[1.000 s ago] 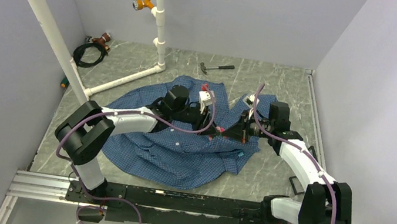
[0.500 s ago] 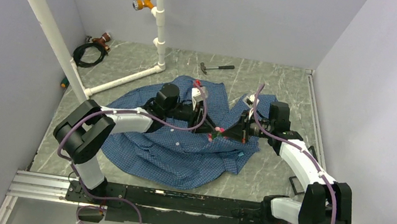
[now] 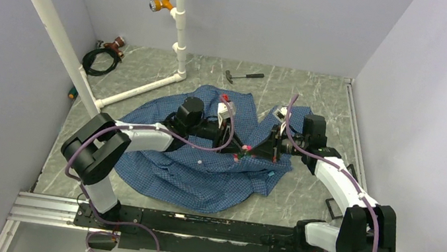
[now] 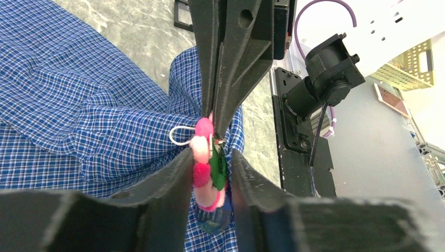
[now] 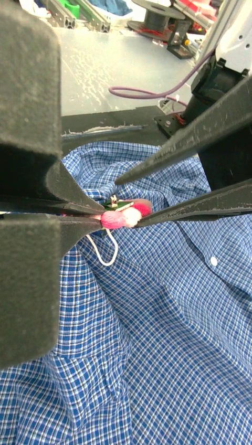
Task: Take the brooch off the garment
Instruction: Remove the brooch from the clothes.
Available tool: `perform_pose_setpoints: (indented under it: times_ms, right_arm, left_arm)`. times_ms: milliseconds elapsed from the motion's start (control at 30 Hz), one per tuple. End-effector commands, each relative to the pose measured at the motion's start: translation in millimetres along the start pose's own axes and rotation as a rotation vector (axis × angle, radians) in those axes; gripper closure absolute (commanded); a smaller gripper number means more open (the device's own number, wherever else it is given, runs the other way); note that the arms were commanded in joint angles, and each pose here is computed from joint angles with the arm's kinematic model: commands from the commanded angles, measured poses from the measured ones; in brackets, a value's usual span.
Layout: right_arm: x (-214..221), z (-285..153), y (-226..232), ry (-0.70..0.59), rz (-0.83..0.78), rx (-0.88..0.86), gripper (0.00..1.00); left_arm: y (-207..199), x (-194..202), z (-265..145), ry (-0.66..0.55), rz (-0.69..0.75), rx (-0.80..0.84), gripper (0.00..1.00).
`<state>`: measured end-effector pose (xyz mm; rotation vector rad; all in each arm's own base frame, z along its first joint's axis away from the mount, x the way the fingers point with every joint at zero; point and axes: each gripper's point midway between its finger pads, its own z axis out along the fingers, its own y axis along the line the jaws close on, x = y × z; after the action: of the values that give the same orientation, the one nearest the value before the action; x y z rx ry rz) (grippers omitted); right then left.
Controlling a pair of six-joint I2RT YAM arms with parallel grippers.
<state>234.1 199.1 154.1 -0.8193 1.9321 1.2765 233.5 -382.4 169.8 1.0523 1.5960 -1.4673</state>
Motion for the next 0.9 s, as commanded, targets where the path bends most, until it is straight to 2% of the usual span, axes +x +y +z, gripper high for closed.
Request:
perform_pose_setpoints:
  times_ms: [0, 300, 333, 400, 467, 667, 867]
  right_arm:
    - [-9, -3, 13, -0.027, -0.070, -0.060, 1.00]
    - [-8, -2, 13, -0.022, -0.068, -0.068, 1.00]
    - [-7, -2, 14, -0.020, -0.065, -0.078, 1.00]
    - [-5, -2, 16, -0.012, -0.061, -0.094, 0.88]
    - [-4, -2, 17, -0.007, -0.060, -0.105, 0.81]
    - [-3, -1, 20, -0.010, -0.049, -0.129, 0.75]
    - [-1, 0, 21, -0.007, -0.050, -0.138, 0.75]
  left_arm:
    - [-3, -9, 6, -0.007, 0.042, 0.017, 0.67]
    - [-15, -6, 6, -0.008, 0.041, 0.100, 1.00]
    - [-17, -7, 6, -0.013, 0.039, 0.106, 1.00]
    - [-17, -10, 5, -0.028, 0.039, 0.112, 1.00]
    - [-18, -12, 4, -0.041, 0.040, 0.116, 1.00]
    - [-20, -17, 3, -0.063, 0.036, 0.129, 1.00]
    - [-19, -20, 2, -0.082, 0.024, 0.133, 1.00]
